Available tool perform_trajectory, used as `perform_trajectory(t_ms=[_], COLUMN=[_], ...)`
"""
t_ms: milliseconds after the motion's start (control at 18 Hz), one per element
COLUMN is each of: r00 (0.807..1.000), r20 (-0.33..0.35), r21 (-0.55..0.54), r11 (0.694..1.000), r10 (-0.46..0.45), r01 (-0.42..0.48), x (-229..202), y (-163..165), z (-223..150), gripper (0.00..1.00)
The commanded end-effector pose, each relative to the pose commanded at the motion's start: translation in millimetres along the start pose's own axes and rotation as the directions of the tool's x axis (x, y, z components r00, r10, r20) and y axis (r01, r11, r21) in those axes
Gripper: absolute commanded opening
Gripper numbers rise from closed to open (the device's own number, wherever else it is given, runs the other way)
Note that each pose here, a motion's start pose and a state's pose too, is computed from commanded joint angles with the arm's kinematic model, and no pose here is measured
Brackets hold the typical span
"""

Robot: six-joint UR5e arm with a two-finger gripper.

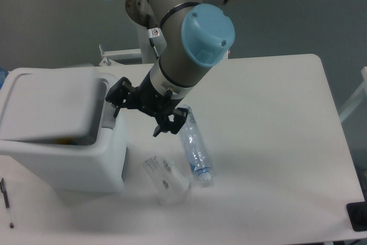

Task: Open the trash can

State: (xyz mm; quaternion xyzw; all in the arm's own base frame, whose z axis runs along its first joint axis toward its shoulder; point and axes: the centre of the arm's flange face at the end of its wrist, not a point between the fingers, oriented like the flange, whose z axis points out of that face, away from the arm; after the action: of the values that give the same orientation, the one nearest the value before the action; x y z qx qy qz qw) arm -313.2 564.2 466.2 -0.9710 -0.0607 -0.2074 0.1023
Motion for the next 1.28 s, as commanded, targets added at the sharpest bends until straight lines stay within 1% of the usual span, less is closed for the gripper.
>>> perform_trajectory(t_ms=[278,444,611,778,889,1056,1111,1167,1278], r00=[1.0,1.0,0.998,0.994,0.987,0.965,0.96,0.956,0.95], r20=[0.002,0.014,0.062,0.105,0.15,0.234,0.248,0.258,0.283], r21=[0.005,0.017,0.081,0.119,0.074,-0.065,-0.098,-0.113,-0.104], r11=[1.0,1.0,0.997,0.992,0.994,0.993,0.99,0.987,0.989], r10=[0.006,0.011,-0.006,0.024,0.063,0.115,0.128,0.139,0.13], r01=[-0.006,-0.011,0.001,-0.036,-0.075,-0.102,-0.106,-0.113,-0.104], x=[1,-6,-34,-60,-78,-117,-127,-138,-159], y=[-1,0,6,16,25,40,44,46,49], z=[-2,-10,-31,-49,-51,-43,-42,-40,-39], gripper=[1.0,1.0,1.0,1.0,1.0,1.0,1.0,1.0,1.0])
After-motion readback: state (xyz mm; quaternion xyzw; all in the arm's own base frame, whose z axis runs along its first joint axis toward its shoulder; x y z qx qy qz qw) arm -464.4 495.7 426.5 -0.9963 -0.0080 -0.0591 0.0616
